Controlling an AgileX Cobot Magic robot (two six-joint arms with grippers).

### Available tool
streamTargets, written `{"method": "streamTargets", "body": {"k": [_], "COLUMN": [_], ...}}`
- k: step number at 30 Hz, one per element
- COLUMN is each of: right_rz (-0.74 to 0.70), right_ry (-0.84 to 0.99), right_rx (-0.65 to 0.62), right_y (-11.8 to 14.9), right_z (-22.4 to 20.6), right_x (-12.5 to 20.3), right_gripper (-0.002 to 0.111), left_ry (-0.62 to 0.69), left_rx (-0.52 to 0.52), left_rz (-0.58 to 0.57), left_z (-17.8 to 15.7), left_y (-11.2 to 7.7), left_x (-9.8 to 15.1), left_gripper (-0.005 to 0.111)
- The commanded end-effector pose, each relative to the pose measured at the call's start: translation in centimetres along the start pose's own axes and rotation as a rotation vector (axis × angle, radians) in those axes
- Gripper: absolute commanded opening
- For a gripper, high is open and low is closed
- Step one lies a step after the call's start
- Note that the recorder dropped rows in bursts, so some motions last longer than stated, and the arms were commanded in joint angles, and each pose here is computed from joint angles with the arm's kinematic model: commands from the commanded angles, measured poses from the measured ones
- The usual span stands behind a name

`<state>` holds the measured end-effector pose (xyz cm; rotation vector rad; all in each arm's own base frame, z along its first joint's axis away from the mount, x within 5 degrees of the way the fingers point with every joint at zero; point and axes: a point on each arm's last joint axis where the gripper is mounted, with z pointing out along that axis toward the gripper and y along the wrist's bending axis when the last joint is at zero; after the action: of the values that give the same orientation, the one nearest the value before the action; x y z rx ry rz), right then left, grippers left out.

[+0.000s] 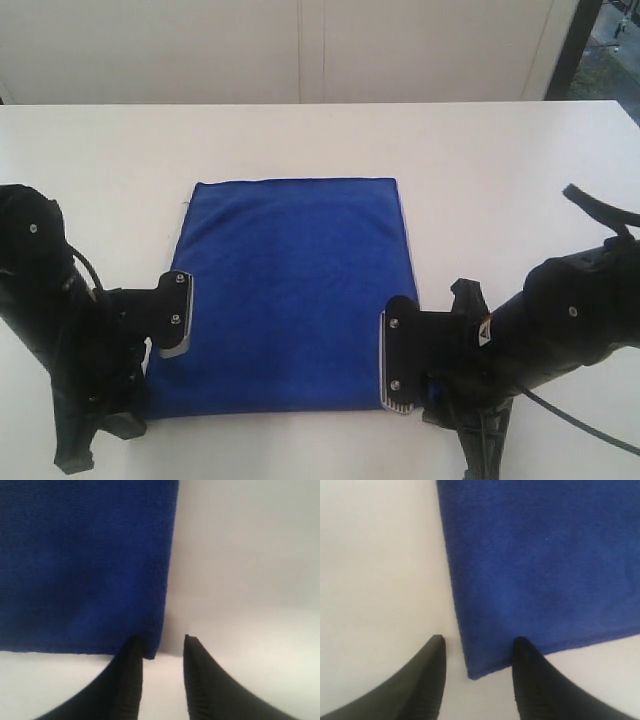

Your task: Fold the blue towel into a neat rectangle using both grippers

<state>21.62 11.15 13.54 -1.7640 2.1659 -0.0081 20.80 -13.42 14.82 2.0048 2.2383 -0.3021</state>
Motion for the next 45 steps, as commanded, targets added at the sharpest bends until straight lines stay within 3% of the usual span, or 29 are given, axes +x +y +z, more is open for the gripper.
{"method": "streamTargets", "body": {"k": [1,4,9,17,28,35,45], "right_rz": [0.031,0.033,0.041,0.086,0.12,0.197,0.226], "right_ry": [-0.002,-0.003,-0.004,-0.057,-0.148,-0.188,-0.166], "right_rx": [-0.015,-0.015,-0.017,0.034,0.136,0.201,0.157], "right_y": [0.2,0.2,0.3,0.2,-0.1,-0.3,0.8], "right_z": [0.3,0.3,0.1,-2.3,-5.6,-7.8,-9.2], "right_x": [0.0,0.0,0.0,-0.4,-0.9,-1.0,-0.4], "right_gripper": [0.028,0.015,0.0,0.0,0.0,0.0,0.0], "left_ry": [0.009,0.008,0.008,-0.004,-0.083,-0.13,-0.151], "left_rx": [0.034,0.029,0.027,0.026,-0.077,-0.13,-0.049], "left_rz": [-0.01,-0.01,-0.008,-0.002,0.028,-0.052,-0.133], "left_z": [0.4,0.4,0.4,-0.6,-4.2,-5.8,-6.9], "left_y": [-0.2,-0.2,-0.2,-0.6,-1.6,-2.1,-3.3], "left_x": [0.2,0.2,0.2,0.1,-0.3,-0.4,-0.5], "left_gripper": [0.015,0.0,0.0,0.0,0.0,0.0,0.0]}}
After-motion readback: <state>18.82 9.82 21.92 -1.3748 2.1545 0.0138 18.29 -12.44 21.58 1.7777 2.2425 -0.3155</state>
